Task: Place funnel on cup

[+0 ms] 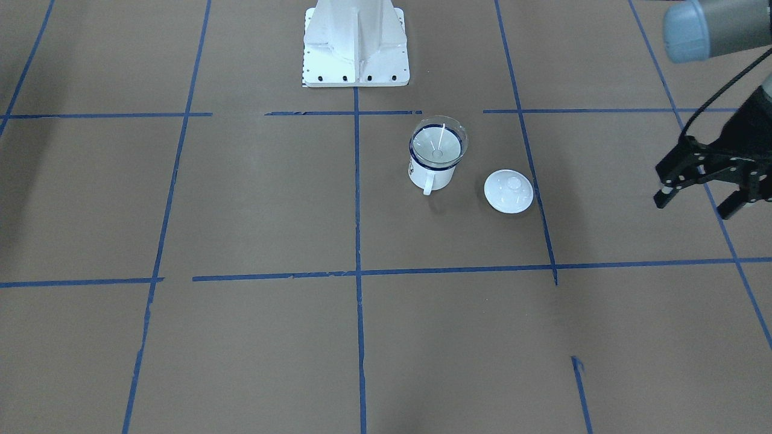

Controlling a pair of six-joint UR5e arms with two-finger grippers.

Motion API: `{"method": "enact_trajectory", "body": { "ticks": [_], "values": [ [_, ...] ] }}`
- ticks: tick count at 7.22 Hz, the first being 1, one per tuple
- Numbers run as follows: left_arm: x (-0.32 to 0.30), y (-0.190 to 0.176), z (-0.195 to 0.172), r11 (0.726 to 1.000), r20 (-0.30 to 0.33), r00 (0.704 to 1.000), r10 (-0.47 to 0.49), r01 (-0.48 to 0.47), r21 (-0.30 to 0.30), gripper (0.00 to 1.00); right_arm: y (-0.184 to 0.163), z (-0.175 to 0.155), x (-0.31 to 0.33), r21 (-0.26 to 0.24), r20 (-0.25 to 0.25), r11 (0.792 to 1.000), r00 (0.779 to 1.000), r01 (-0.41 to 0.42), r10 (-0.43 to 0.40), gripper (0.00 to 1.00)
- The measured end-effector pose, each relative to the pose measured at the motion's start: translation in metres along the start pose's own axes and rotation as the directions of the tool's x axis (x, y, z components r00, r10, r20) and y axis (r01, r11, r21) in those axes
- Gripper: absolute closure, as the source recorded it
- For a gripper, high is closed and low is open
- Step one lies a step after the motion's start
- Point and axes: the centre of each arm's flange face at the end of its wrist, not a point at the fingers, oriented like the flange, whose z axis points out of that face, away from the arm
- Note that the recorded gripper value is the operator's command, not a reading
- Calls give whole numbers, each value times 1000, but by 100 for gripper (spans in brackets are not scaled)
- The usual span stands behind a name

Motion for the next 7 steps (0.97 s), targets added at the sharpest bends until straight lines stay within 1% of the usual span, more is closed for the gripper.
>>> {"method": "enact_trajectory", "body": {
  "ticks": [1,2,3,4,5,6,7],
  "values": [
    [-66,33,10,998,37,998,42,-40,-49,0,0,0,0,0,0,1000,1000,0,0,0],
    [-129,68,17,994,67,996,61,-54,-96,0,0,0,0,0,0,1000,1000,0,0,0],
    [-186,106,17,990,89,995,51,-39,-132,0,0,0,0,0,0,1000,1000,0,0,0],
    [-225,142,17,987,102,994,33,-16,-160,0,0,0,0,0,0,1000,1000,0,0,0],
    [-251,171,20,983,107,994,3,17,-185,0,0,0,0,0,0,1000,1000,0,0,0],
    [-268,193,23,978,97,995,-34,53,-202,0,0,0,0,0,0,1000,1000,0,0,0],
    [-276,207,24,975,74,995,-64,78,-208,0,0,0,0,0,0,1000,1000,0,0,0]
  ]
}}
